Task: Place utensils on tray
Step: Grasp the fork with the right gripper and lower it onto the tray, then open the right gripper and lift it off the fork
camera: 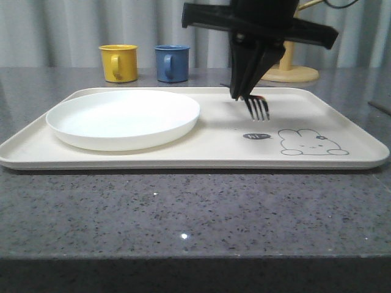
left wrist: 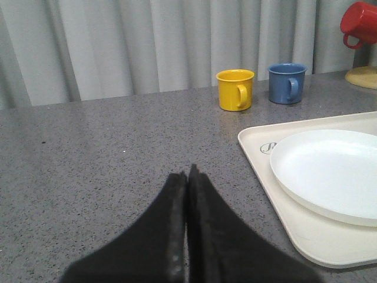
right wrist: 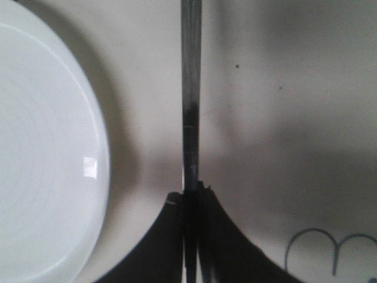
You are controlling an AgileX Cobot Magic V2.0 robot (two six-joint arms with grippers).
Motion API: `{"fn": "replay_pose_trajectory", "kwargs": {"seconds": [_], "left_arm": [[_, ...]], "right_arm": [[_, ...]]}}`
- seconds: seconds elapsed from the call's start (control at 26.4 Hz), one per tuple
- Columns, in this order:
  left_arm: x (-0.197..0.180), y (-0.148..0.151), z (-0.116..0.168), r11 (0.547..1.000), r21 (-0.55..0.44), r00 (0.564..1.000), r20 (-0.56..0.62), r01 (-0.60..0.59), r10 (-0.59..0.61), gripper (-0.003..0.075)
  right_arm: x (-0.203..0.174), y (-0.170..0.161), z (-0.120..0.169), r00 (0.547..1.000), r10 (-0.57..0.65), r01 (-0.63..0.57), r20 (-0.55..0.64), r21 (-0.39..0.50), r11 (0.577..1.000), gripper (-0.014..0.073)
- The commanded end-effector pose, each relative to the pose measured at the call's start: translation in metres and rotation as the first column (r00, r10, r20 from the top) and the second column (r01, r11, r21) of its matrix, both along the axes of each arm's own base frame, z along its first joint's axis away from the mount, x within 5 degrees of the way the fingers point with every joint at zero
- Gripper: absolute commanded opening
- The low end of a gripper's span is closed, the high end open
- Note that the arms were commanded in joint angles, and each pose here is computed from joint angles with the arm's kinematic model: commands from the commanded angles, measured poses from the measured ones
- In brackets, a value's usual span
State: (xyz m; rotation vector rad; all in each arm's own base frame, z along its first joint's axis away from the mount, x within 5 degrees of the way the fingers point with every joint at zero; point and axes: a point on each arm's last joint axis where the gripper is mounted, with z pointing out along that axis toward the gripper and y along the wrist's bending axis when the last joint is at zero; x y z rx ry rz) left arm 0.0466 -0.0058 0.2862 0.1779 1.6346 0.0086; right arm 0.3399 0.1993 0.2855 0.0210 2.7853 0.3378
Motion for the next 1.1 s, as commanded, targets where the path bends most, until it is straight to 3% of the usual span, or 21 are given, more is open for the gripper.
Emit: {"fn": "replay_pose_trajectory", "kwargs": {"seconds": [0.0,0.27,0.53,0.64,0.83,1.06], "left_arm": [[-0.001,0.000,0.016,1.000,-0.030,0.995,0.100,-0.003,0.006,-0.0019],[-0.001,0.000,0.016,1.000,-0.030,0.995,0.100,-0.003,0.006,-0.0019],[-0.001,0.000,0.016,1.000,-0.030,0.995,0.100,-0.003,0.006,-0.0019],[-0.001,0.000,0.016,1.000,-0.030,0.995,0.100,-0.003,0.006,-0.0019],[-0.001,0.000,0.016,1.000,-0.030,0.995,0.100,-0.003,0.006,-0.0019],[-0.001,0.000,0.016,1.000,-0.030,0.995,0.100,-0.003,0.006,-0.0019]], "right_arm": [[0.004,0.003,0.022,0.996,-0.021,0.014,0.091,0.077,0.997,-0.0036],[0.009,0.006,0.007,0.998,-0.034,0.030,0.056,0.068,0.997,-0.0006],[0.007,0.007,0.011,0.998,-0.037,0.033,0.049,0.086,0.996,0.0289],[0.004,-0.003,0.023,0.997,-0.047,0.042,0.065,0.083,0.996,0.0352],[-0.004,-0.039,0.055,0.992,0.002,-0.005,0.125,0.028,1.000,0.0352],[-0.008,-0.112,0.078,0.993,-0.016,0.023,0.121,-0.063,0.998,0.0352]]}}
